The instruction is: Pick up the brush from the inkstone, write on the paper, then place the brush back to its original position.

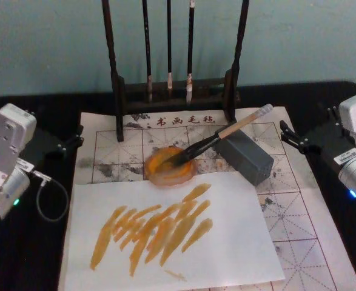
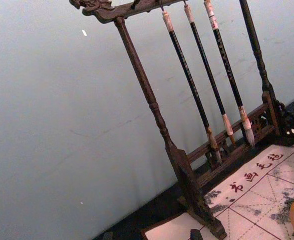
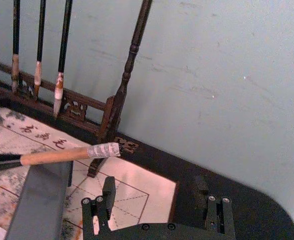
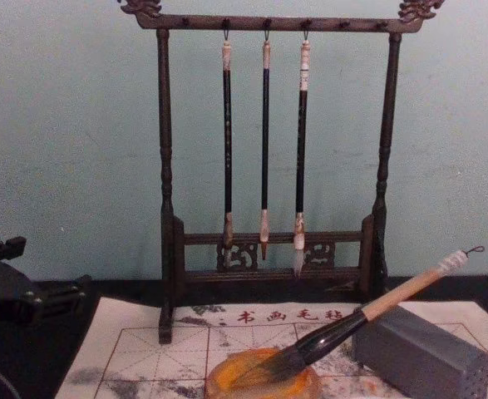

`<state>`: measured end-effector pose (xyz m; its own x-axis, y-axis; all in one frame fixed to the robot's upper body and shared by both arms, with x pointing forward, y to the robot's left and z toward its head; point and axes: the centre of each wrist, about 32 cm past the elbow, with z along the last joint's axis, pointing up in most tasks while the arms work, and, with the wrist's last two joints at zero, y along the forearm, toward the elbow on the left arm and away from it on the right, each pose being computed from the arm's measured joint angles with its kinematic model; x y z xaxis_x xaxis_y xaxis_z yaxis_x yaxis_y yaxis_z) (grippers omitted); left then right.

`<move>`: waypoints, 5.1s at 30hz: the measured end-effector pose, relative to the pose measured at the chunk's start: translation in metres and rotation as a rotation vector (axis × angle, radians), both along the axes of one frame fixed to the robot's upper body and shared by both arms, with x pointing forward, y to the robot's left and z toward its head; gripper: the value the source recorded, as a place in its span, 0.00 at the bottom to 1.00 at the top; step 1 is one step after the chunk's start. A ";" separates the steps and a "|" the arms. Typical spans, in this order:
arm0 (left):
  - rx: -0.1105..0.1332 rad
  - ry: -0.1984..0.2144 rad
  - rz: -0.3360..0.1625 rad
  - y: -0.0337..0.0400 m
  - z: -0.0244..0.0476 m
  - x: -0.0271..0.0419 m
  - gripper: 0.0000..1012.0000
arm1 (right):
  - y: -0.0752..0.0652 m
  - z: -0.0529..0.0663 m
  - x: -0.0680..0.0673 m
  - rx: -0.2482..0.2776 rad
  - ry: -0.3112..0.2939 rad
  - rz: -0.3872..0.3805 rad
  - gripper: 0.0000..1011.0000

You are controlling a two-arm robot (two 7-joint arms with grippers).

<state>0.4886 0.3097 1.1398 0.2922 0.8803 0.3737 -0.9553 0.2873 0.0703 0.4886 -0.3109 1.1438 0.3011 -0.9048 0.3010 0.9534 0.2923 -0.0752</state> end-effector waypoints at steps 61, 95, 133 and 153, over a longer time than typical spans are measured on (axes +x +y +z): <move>0.000 0.000 0.000 0.0000 0.0000 0.0000 0.99 | 0.013 -0.028 0.050 1.159 0.457 0.173 0.99; 0.000 0.000 0.000 0.0000 0.0000 0.0000 0.99 | 0.019 -0.034 0.057 1.186 0.458 0.195 0.99; 0.000 0.000 0.000 0.0000 0.0000 0.0000 0.99 | 0.019 -0.034 0.057 1.183 0.458 0.193 0.88; 0.000 0.000 0.000 0.0000 0.0000 0.0000 0.99 | 0.019 -0.034 0.057 1.183 0.458 0.193 0.26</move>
<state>0.4886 0.3097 1.1398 0.2923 0.8803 0.3737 -0.9553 0.2873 0.0703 0.5454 -0.2921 1.1099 0.3189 -0.4794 -0.8176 0.8447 0.5350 0.0157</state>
